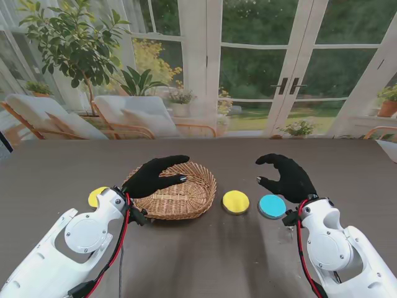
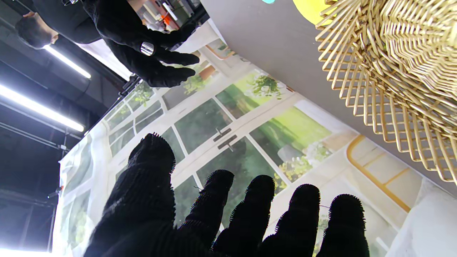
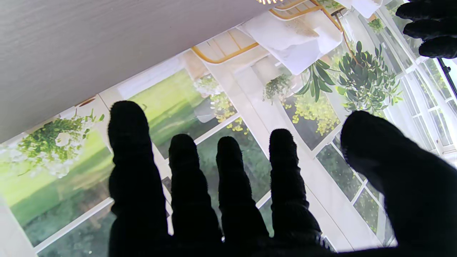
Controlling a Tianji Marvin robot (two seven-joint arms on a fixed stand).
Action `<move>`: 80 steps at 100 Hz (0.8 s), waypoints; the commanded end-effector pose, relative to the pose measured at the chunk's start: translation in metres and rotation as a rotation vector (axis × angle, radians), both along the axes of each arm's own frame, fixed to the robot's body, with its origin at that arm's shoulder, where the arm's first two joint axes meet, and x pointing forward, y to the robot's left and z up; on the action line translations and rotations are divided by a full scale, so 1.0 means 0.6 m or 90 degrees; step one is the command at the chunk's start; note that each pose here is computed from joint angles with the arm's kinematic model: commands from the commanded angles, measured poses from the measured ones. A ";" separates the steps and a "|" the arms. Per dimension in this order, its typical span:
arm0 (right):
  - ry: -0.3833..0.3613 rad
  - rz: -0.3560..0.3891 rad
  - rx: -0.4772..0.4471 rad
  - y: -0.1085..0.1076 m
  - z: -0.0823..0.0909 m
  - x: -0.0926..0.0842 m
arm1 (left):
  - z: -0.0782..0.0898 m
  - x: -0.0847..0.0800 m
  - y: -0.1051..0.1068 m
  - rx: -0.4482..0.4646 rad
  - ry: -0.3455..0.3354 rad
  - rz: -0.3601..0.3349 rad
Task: Stack culture dishes into a storage basket
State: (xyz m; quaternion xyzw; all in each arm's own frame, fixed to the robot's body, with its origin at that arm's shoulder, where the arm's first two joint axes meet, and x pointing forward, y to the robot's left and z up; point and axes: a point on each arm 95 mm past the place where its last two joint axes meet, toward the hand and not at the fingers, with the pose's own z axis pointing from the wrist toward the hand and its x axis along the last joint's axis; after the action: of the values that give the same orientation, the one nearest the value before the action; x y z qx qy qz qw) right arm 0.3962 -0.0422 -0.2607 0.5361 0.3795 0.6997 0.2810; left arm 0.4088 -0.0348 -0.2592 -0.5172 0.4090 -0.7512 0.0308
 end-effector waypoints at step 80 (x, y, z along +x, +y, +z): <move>0.007 0.033 -0.008 0.013 0.006 -0.019 | -0.001 -0.030 0.180 0.291 -0.052 0.214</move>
State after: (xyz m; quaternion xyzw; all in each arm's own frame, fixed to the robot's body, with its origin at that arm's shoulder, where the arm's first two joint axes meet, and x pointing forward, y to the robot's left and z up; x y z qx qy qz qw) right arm 0.3865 -0.0395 -0.2560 0.5265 0.3914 0.7034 0.2735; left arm 0.3888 0.0599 -0.2467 -0.5063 0.4755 -0.6609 0.2842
